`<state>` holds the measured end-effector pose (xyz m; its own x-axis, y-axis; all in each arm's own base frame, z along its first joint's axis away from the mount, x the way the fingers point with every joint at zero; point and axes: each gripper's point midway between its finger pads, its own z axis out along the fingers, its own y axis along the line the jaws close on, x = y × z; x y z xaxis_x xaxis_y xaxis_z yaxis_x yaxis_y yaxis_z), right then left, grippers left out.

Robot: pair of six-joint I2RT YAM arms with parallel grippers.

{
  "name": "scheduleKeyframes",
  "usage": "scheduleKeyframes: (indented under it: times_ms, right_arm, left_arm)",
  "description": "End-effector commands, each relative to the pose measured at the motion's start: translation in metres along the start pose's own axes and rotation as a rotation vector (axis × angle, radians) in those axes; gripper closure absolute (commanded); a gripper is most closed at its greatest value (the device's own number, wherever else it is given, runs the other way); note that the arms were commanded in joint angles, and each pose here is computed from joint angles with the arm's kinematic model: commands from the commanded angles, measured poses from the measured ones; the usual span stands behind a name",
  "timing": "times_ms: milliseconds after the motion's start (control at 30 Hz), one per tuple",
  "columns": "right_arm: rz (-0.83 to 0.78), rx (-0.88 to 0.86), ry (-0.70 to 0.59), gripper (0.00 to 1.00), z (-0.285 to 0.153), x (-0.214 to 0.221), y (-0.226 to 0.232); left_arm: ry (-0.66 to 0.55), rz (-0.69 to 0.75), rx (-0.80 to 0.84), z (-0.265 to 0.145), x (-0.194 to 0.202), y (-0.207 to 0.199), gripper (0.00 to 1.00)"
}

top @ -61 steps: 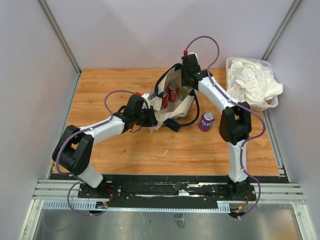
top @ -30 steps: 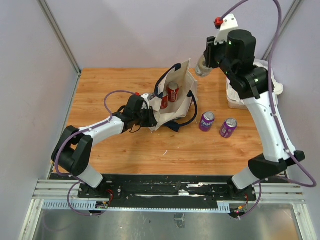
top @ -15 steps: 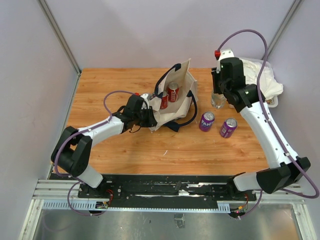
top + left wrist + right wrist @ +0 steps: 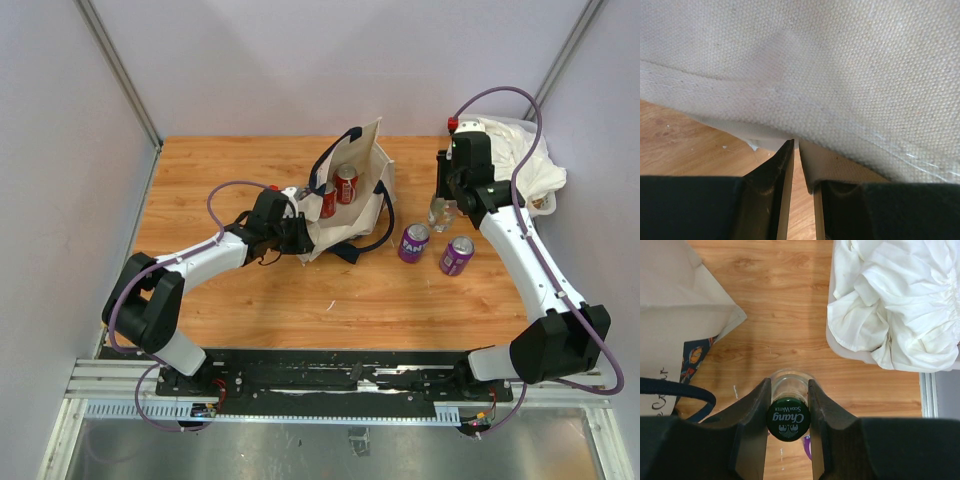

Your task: Take the beverage out of the canvas bag

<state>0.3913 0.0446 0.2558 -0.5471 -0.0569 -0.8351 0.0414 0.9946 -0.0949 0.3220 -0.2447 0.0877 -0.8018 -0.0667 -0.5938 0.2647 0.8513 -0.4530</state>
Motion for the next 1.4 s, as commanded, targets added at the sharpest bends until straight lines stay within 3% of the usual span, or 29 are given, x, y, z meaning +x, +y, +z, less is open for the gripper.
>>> scheduleKeyframes:
  times_ms: [0,433,900,1033,1067,1100,1133,1167,1367]
  right_arm:
    - [0.082,-0.016,-0.189,0.99,0.008,-0.053,-0.002]
    - [0.045,0.018,-0.115,0.99,0.077,-0.038,-0.006]
    - [0.055,0.022,-0.071,0.97,0.115,-0.025,-0.007]
    - [0.067,0.029,-0.047,0.77,0.115,-0.013,-0.007]
    - [0.069,0.029,-0.045,0.66,0.113,-0.011,-0.008]
    - [0.07,0.032,-0.041,0.44,0.113,-0.008,-0.008]
    - [0.069,0.036,-0.036,0.3,0.112,-0.006,-0.009]
    - [0.065,0.039,-0.031,0.24,0.111,-0.005,-0.01]
    - [0.053,0.039,-0.029,0.18,0.104,-0.011,-0.012]
  left_arm:
    - [0.135,-0.03,-0.098,0.001,0.035,0.025,0.75]
    - [0.152,-0.022,-0.11,0.004,0.039,0.028,0.75]
    - [0.158,-0.017,-0.117,0.007,0.036,0.028,0.75]
    - [0.156,-0.015,-0.117,0.006,0.035,0.028,0.75]
    - [0.156,-0.015,-0.118,0.006,0.035,0.028,0.75]
    - [0.155,-0.015,-0.115,0.005,0.035,0.028,0.75]
    - [0.155,-0.014,-0.115,0.005,0.035,0.027,0.75]
    - [0.154,-0.014,-0.114,0.004,0.035,0.027,0.75]
    - [0.149,-0.017,-0.11,0.002,0.034,0.026,0.75]
